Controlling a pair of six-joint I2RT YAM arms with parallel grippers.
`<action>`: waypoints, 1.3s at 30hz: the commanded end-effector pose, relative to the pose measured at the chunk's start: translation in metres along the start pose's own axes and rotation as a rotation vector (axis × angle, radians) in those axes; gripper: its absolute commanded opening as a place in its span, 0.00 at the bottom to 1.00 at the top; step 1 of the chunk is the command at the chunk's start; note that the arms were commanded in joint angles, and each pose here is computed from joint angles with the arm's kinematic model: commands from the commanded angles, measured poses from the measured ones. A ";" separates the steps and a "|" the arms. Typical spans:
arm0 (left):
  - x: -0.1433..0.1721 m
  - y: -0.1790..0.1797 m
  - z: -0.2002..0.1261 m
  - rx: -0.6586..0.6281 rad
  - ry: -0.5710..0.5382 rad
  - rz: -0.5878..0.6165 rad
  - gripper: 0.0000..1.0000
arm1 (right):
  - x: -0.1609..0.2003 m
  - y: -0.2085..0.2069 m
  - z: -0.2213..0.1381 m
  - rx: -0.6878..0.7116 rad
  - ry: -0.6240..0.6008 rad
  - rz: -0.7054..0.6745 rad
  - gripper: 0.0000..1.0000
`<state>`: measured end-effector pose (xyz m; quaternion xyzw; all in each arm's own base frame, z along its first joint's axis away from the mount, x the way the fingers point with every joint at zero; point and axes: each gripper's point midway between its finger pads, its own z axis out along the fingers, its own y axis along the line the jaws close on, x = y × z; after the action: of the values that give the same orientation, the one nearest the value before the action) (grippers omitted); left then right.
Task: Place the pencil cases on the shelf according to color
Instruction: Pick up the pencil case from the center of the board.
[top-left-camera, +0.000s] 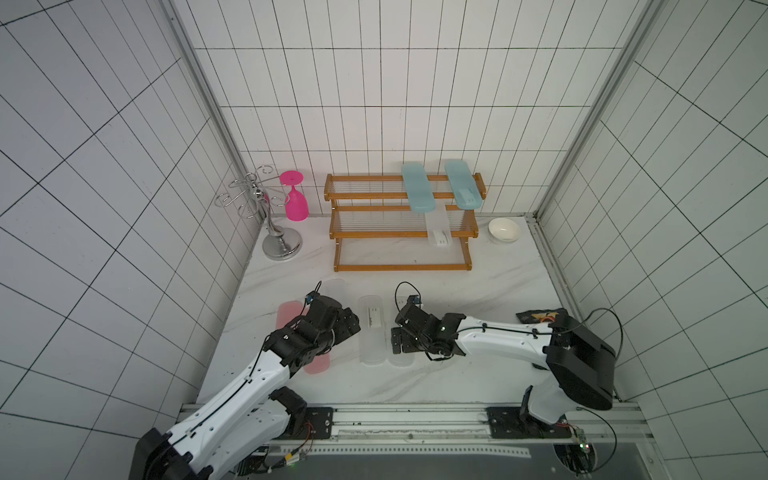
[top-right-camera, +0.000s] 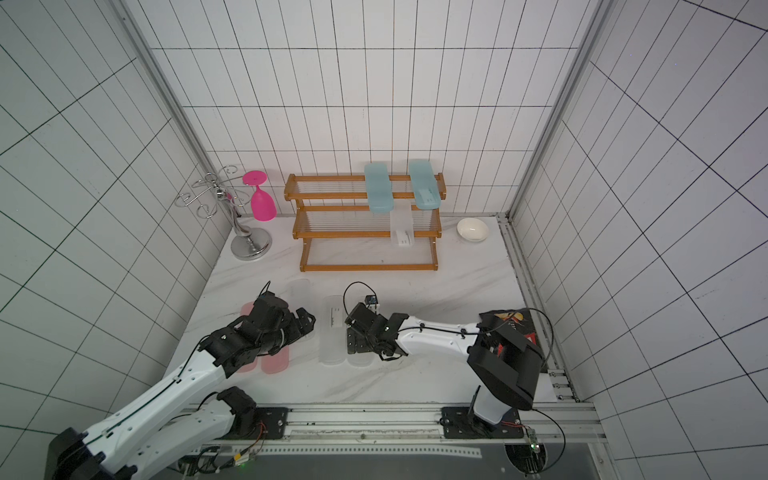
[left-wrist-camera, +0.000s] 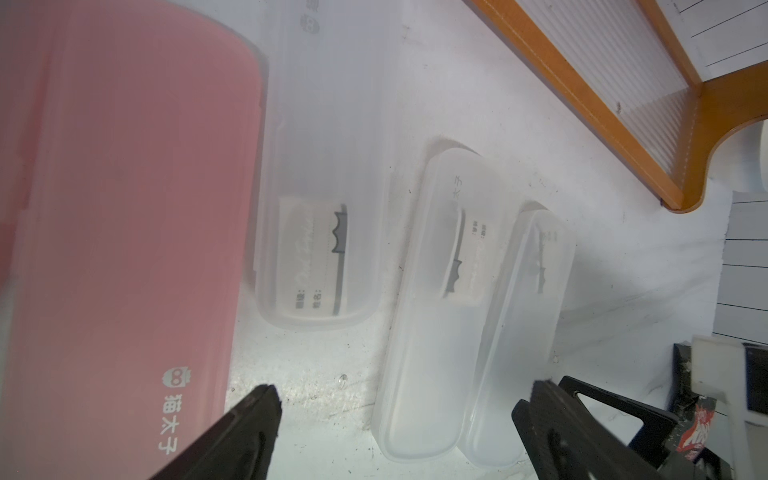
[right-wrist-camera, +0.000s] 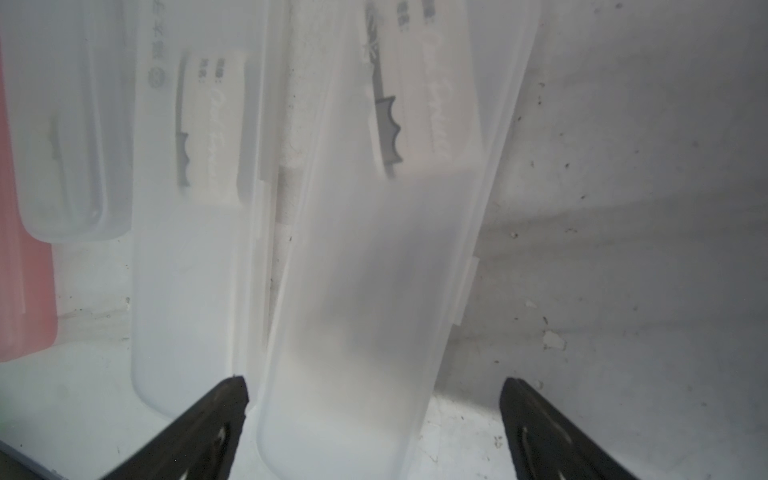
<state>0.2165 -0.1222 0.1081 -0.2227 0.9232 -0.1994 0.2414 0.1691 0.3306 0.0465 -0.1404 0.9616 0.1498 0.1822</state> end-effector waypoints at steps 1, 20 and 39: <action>-0.017 0.001 0.002 -0.019 -0.088 0.007 0.98 | 0.004 -0.001 0.008 0.071 0.048 -0.044 0.99; -0.023 -0.015 0.029 0.023 -0.005 -0.014 0.98 | 0.023 -0.091 -0.034 0.272 0.039 0.022 0.99; -0.022 -0.013 0.010 0.037 -0.016 0.008 0.98 | -0.043 -0.058 -0.006 0.030 0.035 0.072 0.99</action>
<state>0.2468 -0.1247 0.1114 -0.2245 0.9170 -0.2128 0.2517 0.2112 0.2641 0.0484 -0.0825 0.9763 0.1218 0.1585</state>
